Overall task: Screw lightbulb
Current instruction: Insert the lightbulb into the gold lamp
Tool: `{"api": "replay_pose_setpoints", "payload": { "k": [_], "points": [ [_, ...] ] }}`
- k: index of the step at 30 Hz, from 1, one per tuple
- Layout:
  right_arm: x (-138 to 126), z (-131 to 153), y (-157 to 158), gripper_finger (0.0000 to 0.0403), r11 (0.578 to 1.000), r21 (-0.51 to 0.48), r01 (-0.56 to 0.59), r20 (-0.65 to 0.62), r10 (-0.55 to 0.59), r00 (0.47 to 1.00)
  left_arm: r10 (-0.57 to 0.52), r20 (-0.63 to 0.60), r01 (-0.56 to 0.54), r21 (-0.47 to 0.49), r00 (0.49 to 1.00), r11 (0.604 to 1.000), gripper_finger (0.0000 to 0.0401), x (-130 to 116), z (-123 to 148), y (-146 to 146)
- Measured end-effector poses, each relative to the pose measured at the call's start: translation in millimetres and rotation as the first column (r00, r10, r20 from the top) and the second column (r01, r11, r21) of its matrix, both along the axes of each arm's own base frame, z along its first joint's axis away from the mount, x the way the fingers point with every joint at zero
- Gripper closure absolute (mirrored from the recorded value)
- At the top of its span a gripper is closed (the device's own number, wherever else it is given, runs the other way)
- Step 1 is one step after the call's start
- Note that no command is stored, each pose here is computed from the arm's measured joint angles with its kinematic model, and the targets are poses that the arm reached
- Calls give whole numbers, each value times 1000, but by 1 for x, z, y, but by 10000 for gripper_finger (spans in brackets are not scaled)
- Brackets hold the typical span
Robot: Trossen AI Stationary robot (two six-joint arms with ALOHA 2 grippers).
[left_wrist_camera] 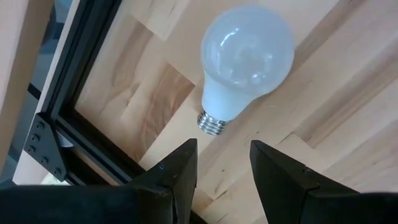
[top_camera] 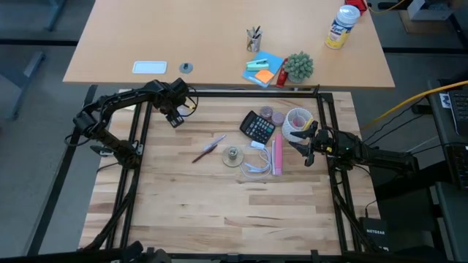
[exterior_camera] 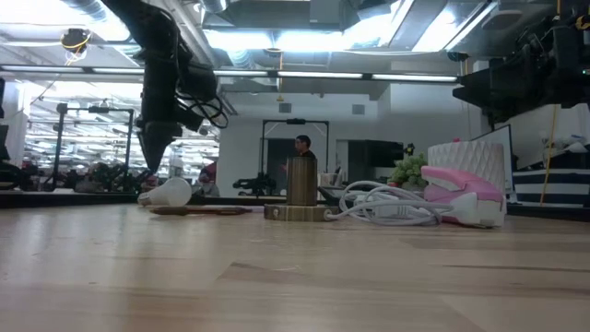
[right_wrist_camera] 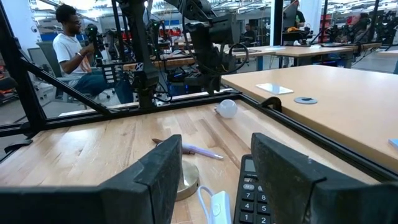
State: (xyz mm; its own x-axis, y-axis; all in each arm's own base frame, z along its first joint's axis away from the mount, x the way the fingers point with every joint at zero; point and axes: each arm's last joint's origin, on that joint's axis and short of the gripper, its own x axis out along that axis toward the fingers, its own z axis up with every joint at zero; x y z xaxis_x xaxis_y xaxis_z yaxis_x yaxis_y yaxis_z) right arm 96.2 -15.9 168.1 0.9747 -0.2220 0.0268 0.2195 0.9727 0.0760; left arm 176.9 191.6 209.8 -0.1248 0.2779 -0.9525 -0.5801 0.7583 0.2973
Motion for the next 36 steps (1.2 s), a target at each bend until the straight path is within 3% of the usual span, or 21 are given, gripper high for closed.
{"api": "replay_pose_setpoints", "payload": {
  "k": [12,21,25,30,36],
  "points": [
    [0,0,0,205,1000,0,0,0,0,1000,31,-16,-30,27,999,999,260,0,-1,2],
    [0,0,0,205,1000,0,0,0,0,1000,68,-114,-72,-34,991,997,260,4,-31,12],
    [0,0,0,205,1000,0,0,0,0,1000,76,-189,-79,-7,979,997,260,5,-40,15],
    [0,0,0,205,1000,0,0,0,0,1000,151,-172,-149,22,973,989,260,5,-40,15],
    [0,0,0,205,1000,0,0,2,0,1000,151,-157,-148,33,976,988,260,6,-40,16]
  ]
}}
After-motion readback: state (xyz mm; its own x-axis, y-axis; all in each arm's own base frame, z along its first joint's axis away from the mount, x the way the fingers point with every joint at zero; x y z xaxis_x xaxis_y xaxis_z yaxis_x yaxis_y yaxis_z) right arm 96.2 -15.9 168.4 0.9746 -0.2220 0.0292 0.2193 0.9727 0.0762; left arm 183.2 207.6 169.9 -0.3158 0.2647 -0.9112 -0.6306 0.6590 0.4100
